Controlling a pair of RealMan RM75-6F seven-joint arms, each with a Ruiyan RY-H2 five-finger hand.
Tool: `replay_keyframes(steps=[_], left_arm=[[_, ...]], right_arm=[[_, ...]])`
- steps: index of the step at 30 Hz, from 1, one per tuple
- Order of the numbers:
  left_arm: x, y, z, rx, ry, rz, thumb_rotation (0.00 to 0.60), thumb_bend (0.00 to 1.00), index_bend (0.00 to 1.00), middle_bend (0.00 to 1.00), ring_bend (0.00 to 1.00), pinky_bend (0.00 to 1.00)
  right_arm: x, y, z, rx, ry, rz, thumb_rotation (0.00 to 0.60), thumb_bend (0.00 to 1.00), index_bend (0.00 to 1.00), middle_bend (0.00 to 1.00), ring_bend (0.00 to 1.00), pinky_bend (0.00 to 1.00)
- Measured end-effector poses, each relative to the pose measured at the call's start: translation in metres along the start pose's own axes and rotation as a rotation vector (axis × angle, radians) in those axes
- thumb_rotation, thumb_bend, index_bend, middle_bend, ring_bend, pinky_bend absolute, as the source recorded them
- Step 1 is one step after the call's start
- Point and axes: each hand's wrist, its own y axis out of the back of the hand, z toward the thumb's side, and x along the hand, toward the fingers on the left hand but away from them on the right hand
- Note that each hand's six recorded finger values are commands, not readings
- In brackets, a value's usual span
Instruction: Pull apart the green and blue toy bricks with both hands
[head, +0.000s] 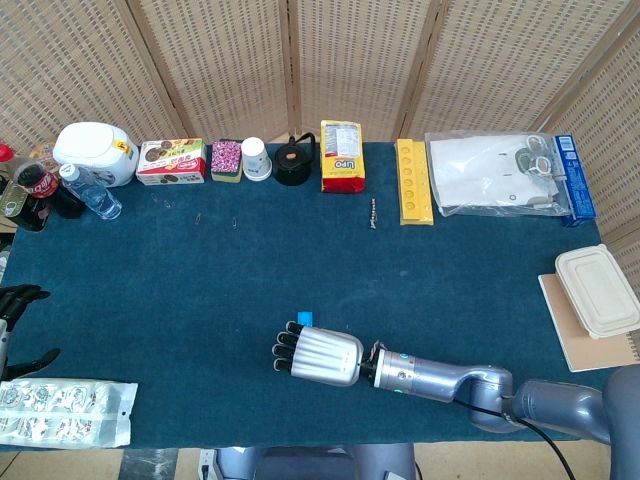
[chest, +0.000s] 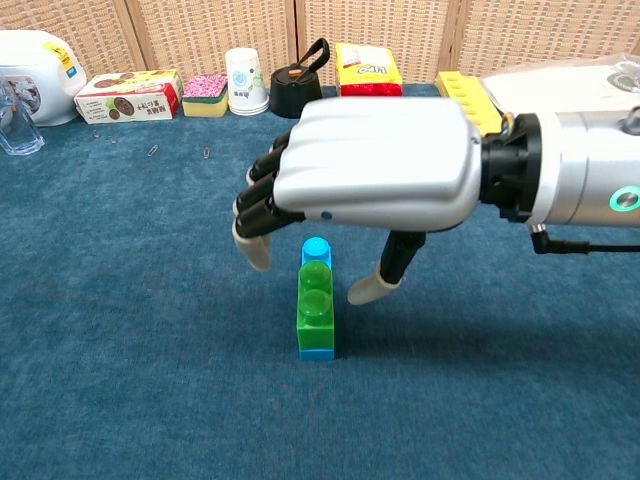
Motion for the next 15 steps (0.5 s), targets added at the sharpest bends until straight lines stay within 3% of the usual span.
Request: replay_keyframes(steps=[15], left_arm=[[0.0, -0.006, -0.014, -0.019, 0.02, -0.005, 0.6, 0.14, 0.29, 0.28, 0.22, 0.27]], right_arm=[[-0.014, -0.02, 0.002, 0.054, 0.042, 0.12, 0.6, 0.0, 0.37, 0.35, 0.32, 0.38]])
